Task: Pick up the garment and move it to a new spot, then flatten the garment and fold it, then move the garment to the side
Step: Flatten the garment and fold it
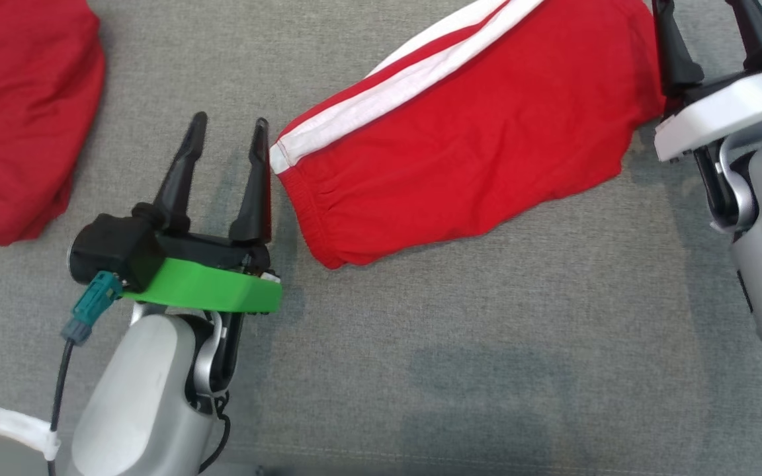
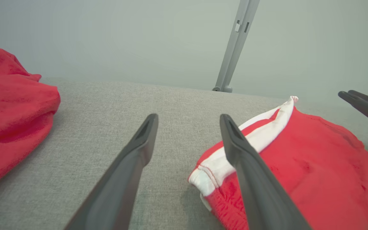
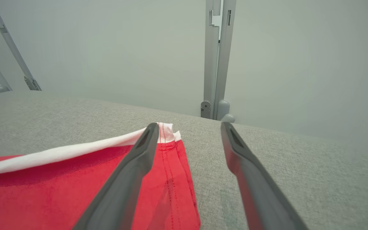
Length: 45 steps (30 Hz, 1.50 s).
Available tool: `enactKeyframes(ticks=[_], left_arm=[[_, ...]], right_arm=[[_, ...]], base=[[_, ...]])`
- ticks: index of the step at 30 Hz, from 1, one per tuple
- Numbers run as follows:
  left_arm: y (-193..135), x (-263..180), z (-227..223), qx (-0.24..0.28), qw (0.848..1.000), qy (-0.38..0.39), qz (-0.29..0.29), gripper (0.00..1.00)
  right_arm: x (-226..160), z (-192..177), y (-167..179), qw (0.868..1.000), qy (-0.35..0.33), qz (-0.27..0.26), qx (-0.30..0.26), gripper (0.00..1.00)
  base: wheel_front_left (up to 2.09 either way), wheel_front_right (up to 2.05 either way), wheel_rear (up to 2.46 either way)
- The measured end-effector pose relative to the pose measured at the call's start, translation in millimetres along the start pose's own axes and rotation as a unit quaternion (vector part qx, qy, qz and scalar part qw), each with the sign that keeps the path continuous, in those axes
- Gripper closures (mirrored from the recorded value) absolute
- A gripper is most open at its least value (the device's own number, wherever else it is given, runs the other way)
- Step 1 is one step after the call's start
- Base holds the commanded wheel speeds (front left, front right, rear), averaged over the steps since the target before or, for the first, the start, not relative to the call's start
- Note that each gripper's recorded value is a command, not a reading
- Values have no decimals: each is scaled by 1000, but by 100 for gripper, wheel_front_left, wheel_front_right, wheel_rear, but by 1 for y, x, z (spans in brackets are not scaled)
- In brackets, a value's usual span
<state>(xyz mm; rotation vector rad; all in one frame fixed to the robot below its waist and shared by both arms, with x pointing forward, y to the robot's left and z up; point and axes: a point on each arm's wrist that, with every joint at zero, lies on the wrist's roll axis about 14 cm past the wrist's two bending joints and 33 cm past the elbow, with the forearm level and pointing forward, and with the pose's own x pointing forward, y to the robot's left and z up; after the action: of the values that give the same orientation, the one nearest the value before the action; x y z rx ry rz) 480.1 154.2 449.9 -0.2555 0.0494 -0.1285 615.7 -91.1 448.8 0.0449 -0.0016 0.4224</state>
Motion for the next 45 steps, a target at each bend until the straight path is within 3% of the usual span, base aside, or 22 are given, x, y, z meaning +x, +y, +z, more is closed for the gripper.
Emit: enactKeyframes(ticks=[10,21,38,45], left_arm=[[-1,5,33,38,998,-53,2,0],[-5,4,27,36,998,-43,-7,0],[-4,6,27,34,998,-45,-4,0],[-2,8,31,29,998,-53,1,0]], right_arm=[[-75,19,-10,997,-29,-64,9,0],[-104,33,-12,995,-44,-92,16,0],[-94,34,-21,993,-52,-104,25,0],[-63,-8,-15,996,9,-83,34,0]], base=[[0,0,0],[0,0,0],[0,0,0],[0,0,0]])
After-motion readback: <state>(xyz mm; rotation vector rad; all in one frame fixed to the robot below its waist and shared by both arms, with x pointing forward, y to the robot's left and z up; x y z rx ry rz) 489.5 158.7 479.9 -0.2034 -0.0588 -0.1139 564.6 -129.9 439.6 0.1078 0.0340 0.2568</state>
